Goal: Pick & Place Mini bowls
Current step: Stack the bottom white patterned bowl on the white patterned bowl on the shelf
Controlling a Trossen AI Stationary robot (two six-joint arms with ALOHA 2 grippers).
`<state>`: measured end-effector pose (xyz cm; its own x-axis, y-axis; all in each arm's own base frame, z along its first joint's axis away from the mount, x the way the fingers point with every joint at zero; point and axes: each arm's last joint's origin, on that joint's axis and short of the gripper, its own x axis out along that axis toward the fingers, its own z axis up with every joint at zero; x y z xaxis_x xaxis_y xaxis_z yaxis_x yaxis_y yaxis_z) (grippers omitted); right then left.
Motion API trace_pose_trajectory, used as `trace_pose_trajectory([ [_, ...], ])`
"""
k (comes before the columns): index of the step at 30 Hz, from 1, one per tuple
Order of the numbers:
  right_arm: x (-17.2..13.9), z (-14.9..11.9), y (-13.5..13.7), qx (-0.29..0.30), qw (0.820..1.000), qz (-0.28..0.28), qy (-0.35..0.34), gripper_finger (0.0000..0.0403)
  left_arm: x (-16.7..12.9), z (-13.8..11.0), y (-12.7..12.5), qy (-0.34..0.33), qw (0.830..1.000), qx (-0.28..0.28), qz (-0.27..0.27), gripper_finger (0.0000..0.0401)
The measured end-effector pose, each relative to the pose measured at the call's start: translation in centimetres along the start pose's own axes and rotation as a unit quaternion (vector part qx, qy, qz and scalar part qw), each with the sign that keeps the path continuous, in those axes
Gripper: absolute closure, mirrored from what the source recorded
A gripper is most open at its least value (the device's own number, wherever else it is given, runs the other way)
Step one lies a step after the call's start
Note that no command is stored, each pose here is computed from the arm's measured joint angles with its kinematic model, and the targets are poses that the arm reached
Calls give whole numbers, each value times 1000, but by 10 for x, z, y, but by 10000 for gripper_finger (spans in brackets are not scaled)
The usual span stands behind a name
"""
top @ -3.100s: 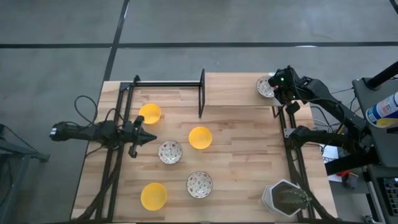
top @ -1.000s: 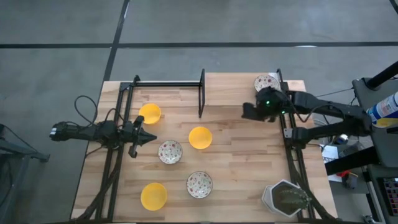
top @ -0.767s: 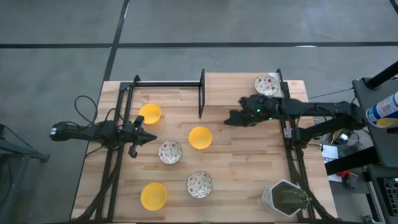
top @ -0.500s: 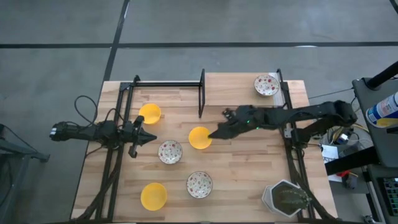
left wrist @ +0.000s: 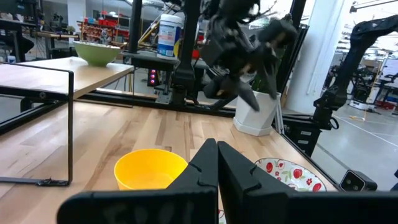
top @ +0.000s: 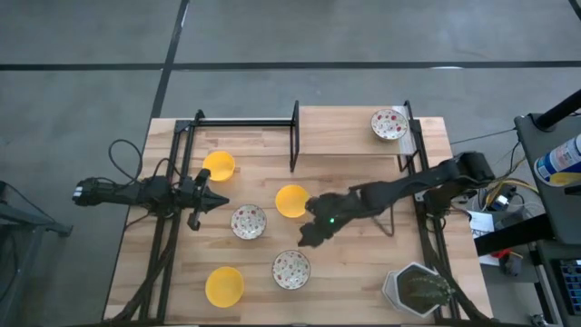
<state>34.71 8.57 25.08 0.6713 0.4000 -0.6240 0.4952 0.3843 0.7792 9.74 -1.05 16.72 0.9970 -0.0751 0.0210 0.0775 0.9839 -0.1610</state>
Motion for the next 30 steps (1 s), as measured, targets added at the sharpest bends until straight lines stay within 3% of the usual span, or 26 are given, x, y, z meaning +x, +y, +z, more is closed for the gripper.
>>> trace_pose_trajectory([
  [5,19,-1,1,-30,989,-137,49,236,0,0,0,0,1000,0,0,401],
  [8,31,3,4,-60,980,-176,71,236,0,0,0,0,1000,0,0,401],
  [14,59,12,10,-106,973,-186,86,236,0,0,0,2,1000,0,0,401],
  [22,96,17,-3,-143,960,-215,110,236,0,-1,0,4,1000,0,1,401],
  [30,101,18,-6,-171,947,-243,122,236,1,-1,0,5,1000,0,1,401],
])
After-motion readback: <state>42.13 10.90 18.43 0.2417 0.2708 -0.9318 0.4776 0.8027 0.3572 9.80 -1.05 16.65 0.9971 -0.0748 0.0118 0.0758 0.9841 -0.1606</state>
